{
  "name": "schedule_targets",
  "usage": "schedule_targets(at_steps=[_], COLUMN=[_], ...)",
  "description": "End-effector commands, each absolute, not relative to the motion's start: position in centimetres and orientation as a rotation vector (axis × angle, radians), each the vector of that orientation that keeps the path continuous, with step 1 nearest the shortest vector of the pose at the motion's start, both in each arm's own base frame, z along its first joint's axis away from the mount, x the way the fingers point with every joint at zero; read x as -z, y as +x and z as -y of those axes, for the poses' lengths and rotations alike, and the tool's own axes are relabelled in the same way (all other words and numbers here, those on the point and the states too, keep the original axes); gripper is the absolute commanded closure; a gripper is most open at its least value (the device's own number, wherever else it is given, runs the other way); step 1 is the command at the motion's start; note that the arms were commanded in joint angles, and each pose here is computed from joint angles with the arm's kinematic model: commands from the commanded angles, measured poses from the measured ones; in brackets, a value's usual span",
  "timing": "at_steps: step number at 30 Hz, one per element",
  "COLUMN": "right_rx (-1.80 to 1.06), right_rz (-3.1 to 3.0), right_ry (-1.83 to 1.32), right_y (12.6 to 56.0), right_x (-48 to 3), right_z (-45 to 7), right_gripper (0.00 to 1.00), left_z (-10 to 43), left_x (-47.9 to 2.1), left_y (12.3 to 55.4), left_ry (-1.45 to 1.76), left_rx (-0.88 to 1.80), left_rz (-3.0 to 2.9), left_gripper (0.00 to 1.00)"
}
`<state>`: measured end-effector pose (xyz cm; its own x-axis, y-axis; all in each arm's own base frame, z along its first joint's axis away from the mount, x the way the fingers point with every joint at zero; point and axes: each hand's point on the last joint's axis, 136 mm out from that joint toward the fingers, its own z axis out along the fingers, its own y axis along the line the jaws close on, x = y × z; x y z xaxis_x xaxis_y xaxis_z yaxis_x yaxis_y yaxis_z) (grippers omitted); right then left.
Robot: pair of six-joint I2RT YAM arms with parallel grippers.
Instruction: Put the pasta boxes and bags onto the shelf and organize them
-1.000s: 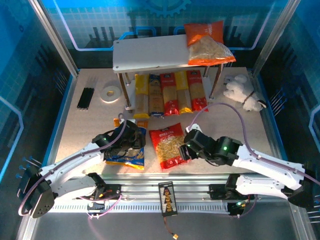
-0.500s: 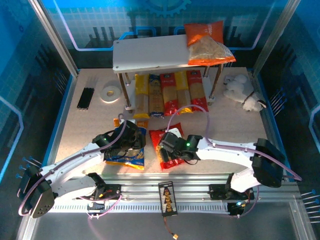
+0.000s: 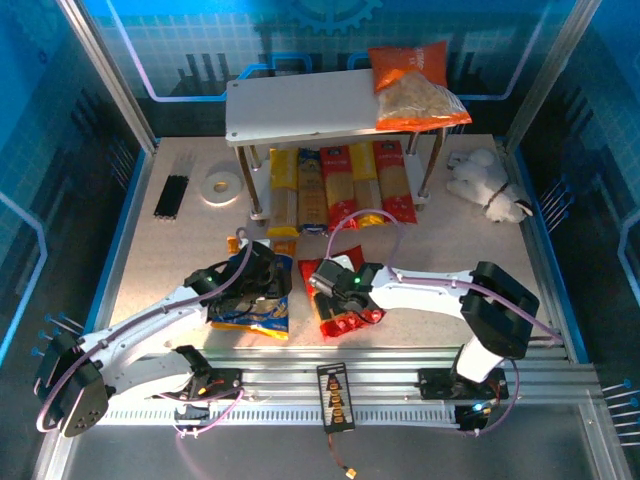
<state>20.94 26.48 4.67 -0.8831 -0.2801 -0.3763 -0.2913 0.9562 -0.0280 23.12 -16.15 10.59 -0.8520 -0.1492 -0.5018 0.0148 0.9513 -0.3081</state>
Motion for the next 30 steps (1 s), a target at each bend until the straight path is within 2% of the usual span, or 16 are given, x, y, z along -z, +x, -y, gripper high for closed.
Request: schedule_targets(at_steps=[1,4,7,19,22,30], right_rx=[-0.043,-0.034,-0.037,-0.094,-0.103,-0.185], right_rz=[-2.726,-2.759,-2.788,-2.821,-2.809,-2.733], right_ry=[-0.399,-0.419,-0.435,-0.433,-0.426,-0.460], right_y=[22.1,22.0,21.7,20.1,19.8,20.1], right_x=[-4.1,-3.0,-2.2,-2.6,-3.5,-7.1], right_z=[-27.2,-27.4,-27.6,-25.7,-25.2,-25.5], right_gripper=[0.00,0.01,0.08,0.74,0.99,1.00], left_z=[16.3,16.1,16.1,16.2,16.3,16.3], left_x=[-10.6,-10.6,-10.6,-10.7,-10.8,-11.1], left_y=[22.9,22.9,23.0,23.1,23.2,23.2], left_ry=[-0.077,-0.076,-0.076,-0.072,-0.069,-0.067], left_rx=[0.420,0.410,0.407,0.407,0.409,0.409], left_rz=[-2.552,-2.552,-2.548,-2.549,-2.549,-2.547], left_gripper=[0.40,0.40,0.40,0.40,0.40,0.41])
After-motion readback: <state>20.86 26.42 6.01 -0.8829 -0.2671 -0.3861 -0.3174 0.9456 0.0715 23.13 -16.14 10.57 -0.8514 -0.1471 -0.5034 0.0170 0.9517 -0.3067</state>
